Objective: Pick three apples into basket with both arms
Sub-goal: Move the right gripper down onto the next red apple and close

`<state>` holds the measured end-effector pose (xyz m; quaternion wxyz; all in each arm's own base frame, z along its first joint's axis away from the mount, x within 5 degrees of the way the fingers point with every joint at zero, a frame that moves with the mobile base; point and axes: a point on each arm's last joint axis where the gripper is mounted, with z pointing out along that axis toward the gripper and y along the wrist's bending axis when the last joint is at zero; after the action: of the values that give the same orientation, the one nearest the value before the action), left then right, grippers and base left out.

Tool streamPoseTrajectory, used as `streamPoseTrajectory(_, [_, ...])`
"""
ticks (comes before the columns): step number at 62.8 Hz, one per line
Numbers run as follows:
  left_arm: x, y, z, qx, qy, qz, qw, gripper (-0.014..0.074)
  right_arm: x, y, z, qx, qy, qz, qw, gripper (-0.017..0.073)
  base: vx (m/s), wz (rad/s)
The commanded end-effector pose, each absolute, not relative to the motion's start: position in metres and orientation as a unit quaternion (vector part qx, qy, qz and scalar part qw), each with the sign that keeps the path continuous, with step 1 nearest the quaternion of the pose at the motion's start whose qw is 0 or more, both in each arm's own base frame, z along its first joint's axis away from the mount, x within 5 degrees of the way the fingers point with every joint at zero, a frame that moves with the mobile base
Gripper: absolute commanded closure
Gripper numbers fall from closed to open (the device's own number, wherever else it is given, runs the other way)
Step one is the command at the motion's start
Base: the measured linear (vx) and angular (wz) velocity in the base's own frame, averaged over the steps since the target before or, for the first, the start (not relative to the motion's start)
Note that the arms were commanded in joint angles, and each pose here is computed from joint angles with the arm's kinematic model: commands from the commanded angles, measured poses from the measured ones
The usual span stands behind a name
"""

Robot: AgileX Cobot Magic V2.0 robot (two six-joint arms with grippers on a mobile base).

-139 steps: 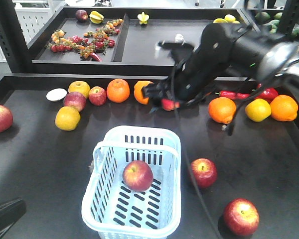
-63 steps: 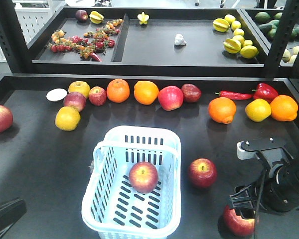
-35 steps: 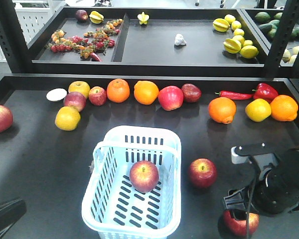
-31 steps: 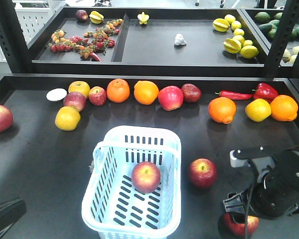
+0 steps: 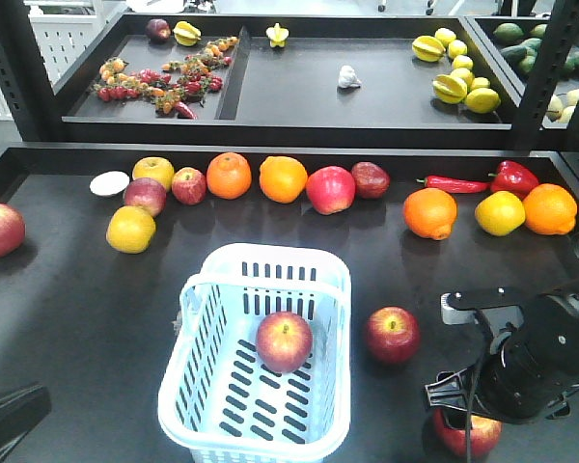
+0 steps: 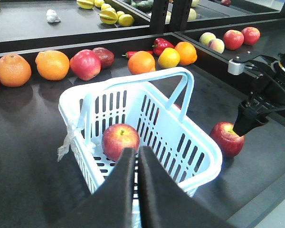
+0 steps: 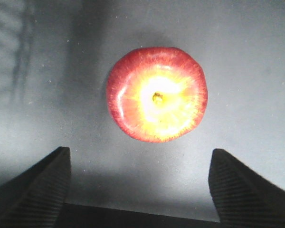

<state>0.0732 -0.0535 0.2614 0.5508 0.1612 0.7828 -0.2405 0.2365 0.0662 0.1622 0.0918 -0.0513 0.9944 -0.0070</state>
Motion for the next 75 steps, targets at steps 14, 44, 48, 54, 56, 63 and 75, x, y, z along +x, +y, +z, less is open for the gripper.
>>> streamPoseTrajectory(14, [0.073,-0.056,0.272,0.168,0.768,-0.253,0.563,0.0599,0.245,0.067,0.175,-0.026,0.990,0.002,0.137,-0.0064,0.00,0.00])
streamPoseTrajectory(44, [0.073,-0.056,0.272,0.168,0.768,-0.253,0.563,0.0599,0.254,0.066,0.153,-0.017,0.992,-0.019,0.122,-0.0131,0.00,0.00])
streamPoseTrajectory(48, [0.073,-0.056,0.272,0.168,0.768,-0.253,0.563,0.0599,0.256,0.067,0.149,-0.019,0.992,-0.017,0.124,-0.0129,0.00,0.00])
streamPoseTrajectory(54, [0.073,-0.056,0.272,0.168,0.768,-0.253,0.563,0.0599,0.259,0.068,0.145,-0.020,0.991,-0.012,0.132,-0.0127,0.00,0.00])
streamPoseTrajectory(56, [0.073,-0.056,0.272,0.168,0.768,-0.253,0.563,0.0599,0.260,0.069,0.144,-0.021,0.991,-0.011,0.134,-0.0127,0.00,0.00])
streamPoseTrajectory(63, [0.073,-0.056,0.272,0.168,0.768,-0.253,0.563,0.0599,0.263,0.070,0.137,-0.022,0.991,-0.009,0.132,-0.0127,0.00,0.00])
streamPoseTrajectory(75, [0.073,-0.056,0.272,0.168,0.768,-0.253,0.563,0.0599,0.267,0.072,0.118,-0.026,0.993,-0.013,0.111,-0.0125,0.00,0.00])
